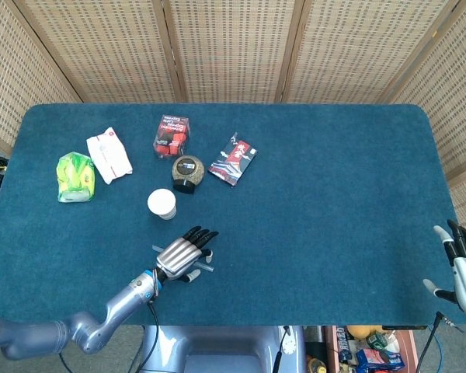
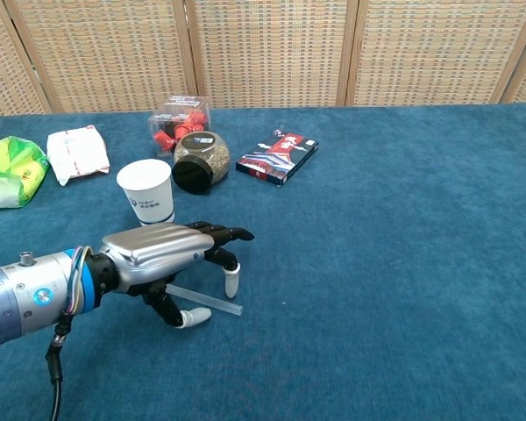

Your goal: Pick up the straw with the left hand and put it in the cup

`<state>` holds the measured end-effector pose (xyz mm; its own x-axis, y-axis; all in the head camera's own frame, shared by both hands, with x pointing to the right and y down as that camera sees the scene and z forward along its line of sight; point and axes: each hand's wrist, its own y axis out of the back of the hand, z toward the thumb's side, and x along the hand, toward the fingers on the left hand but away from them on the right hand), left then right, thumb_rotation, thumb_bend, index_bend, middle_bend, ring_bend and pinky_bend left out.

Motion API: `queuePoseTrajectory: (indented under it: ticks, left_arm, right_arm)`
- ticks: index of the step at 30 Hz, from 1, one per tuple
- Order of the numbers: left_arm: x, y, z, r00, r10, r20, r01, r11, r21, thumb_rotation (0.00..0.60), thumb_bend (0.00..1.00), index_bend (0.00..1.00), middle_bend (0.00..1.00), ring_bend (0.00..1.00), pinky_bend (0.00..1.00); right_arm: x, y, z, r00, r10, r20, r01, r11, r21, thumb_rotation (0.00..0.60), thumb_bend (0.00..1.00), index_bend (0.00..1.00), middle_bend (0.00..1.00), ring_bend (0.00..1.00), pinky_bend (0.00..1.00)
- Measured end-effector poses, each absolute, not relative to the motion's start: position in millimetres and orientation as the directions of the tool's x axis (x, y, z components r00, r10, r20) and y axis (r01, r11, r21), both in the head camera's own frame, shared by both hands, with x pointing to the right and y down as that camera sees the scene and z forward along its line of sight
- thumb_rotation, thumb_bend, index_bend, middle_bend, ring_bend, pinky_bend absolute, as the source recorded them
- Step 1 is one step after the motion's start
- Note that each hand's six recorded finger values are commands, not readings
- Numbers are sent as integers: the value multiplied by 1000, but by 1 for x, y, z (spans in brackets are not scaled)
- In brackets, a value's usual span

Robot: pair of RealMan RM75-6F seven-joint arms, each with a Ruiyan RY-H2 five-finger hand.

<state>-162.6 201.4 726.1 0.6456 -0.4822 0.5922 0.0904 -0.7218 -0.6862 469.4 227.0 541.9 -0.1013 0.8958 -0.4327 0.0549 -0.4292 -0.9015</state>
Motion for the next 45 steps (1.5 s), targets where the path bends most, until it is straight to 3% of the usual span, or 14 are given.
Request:
queuePoseTrajectory:
  ticks: [31,45]
  left_arm:
    - [-155,206,736,640,-511,574,80,-699,-711,600,397,575,0,0,0]
    - [-154,199,710,667,-534,520,4,-695,-719,600,396,576,0,0,0]
  right_arm:
    - [473,227,543,-107,892,-440,66,-435,-898,600,0,0,0,0,0]
    - [472,227,545,-106,889,-444,61,-440,-896,600,0,0,0,0,0]
